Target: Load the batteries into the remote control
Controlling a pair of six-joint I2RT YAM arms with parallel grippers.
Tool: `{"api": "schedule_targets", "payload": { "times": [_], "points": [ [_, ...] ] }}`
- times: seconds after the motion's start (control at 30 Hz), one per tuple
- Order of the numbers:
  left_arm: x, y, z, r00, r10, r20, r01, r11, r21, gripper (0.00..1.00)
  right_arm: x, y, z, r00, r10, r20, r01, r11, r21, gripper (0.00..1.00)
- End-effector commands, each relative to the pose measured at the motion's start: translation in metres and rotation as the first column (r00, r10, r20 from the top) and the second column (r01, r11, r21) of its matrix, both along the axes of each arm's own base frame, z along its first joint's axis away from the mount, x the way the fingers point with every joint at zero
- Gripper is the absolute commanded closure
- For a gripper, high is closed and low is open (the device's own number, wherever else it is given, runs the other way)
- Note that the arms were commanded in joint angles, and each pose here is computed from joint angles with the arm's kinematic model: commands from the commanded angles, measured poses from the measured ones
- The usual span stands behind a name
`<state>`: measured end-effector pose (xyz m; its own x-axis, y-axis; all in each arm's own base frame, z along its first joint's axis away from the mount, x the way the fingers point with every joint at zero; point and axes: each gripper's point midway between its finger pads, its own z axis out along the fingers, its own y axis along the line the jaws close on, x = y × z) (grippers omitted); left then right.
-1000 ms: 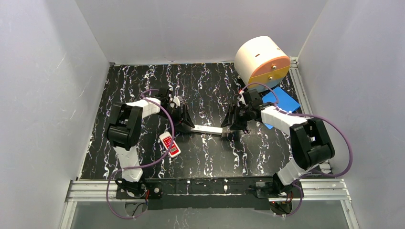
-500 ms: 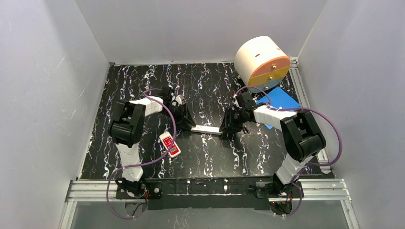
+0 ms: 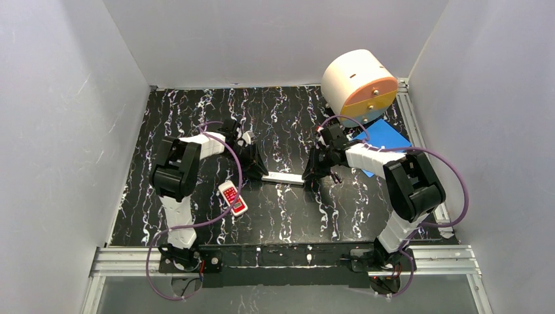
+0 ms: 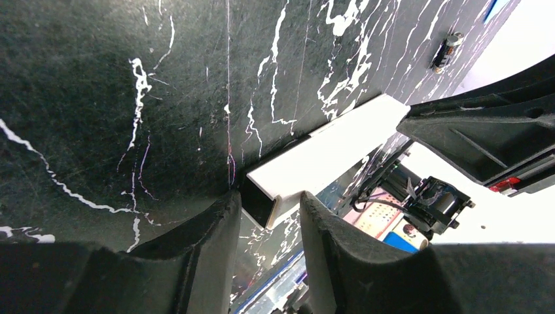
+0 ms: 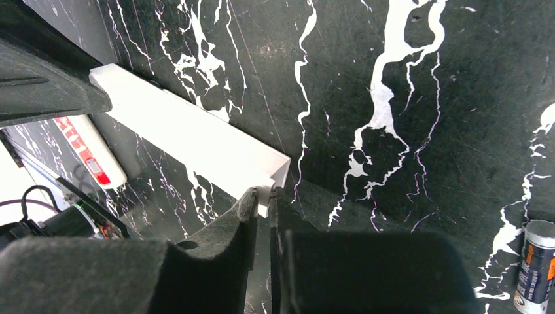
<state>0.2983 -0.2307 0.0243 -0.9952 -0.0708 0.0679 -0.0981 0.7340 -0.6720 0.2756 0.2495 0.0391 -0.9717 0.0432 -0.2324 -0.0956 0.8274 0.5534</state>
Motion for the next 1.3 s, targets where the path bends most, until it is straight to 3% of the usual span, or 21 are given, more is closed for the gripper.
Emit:
{"api": "schedule_targets", "payload": {
  "times": [0.0,0.3,0.43,0.63,0.77,1.07,1.27],
  "points": [
    [-0.028,0.021,-0.039,0.995,-0.022,-0.095,0.037,0.987,0.159,0.63,0.011,0.007,0.013,0.999,-0.005,0.050,0.004,1.000,0.022,0.82],
    [-0.032,0.026,-0.047,0.992,-0.016,-0.127,0.040,0.981,0.191,0.67,0.019,0.022,0.050,0.995,-0.017,0.096,0.005,0.992,0.124,0.81],
    [-0.035,0.027,-0.051,0.988,-0.012,-0.154,0.044,0.978,0.205,0.64,0.017,0.017,0.041,0.997,-0.022,0.079,0.015,0.996,0.089,0.78],
    [-0.039,0.030,-0.056,0.984,-0.013,-0.176,0.052,0.973,0.224,0.63,0.006,-0.005,0.013,0.999,-0.034,0.024,0.035,0.999,-0.038,0.64],
    [-0.041,0.033,-0.058,0.983,-0.015,-0.181,0.060,0.969,0.241,0.62,0.006,-0.008,0.015,0.999,-0.023,0.043,0.025,0.998,-0.052,0.60],
    [-0.046,0.039,-0.064,0.979,-0.012,-0.203,0.069,0.958,0.278,0.58,0.011,-0.005,0.009,0.999,-0.003,0.046,0.005,0.998,-0.057,0.70],
    [-0.047,0.040,-0.066,0.978,-0.009,-0.208,0.069,0.956,0.286,0.58,0.013,-0.003,0.003,0.999,0.005,0.044,-0.002,0.998,-0.056,0.70]
  ]
}}
